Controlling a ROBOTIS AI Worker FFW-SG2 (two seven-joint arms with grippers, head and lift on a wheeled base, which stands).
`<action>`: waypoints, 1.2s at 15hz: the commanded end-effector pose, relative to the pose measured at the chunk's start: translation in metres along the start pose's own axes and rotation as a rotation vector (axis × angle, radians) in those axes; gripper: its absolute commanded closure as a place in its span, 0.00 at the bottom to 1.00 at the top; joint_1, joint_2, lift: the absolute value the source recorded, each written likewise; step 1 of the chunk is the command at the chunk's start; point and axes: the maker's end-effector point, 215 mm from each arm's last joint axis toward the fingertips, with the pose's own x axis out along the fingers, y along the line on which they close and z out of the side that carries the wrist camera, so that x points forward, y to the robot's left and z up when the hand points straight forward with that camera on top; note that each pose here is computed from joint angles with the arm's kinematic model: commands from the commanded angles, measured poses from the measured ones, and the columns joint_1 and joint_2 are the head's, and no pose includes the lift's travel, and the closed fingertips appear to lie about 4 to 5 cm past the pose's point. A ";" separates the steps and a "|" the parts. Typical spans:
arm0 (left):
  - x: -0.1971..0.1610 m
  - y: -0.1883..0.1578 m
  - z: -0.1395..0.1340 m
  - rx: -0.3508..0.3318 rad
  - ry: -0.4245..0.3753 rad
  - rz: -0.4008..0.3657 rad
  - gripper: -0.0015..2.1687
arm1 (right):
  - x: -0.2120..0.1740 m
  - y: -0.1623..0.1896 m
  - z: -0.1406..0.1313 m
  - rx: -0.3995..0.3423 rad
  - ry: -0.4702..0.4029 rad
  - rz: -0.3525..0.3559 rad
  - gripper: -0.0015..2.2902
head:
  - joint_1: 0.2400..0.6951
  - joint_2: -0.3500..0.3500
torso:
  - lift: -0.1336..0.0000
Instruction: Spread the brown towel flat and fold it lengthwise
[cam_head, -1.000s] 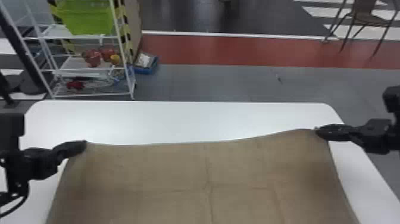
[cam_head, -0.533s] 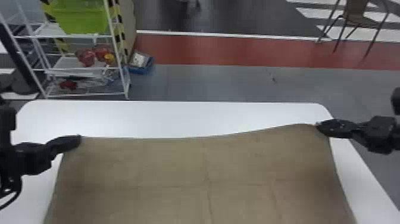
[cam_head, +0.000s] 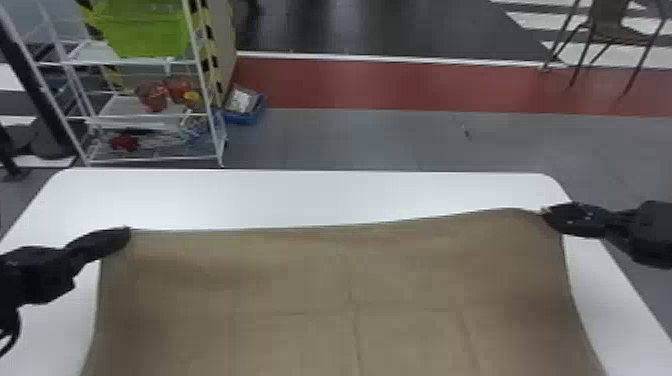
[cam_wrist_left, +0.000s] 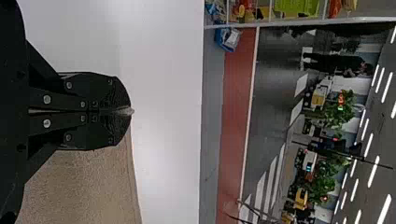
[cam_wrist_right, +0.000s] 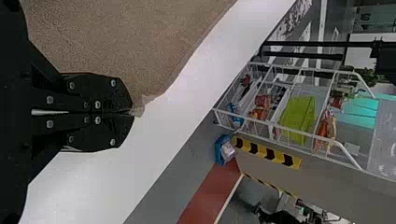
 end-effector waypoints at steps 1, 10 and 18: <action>-0.009 -0.001 -0.001 -0.019 -0.022 -0.012 0.67 | -0.013 0.007 0.001 -0.024 -0.050 -0.006 0.65 | 1.00 0.40 | 0.08; -0.030 -0.027 -0.004 -0.046 -0.129 -0.096 0.67 | -0.084 0.022 -0.021 -0.118 -0.142 -0.098 0.65 | 1.00 0.32 | 0.08; -0.045 -0.033 0.004 -0.084 -0.197 -0.128 0.67 | -0.101 0.019 -0.016 -0.139 -0.174 -0.128 0.65 | 1.00 0.26 | 0.08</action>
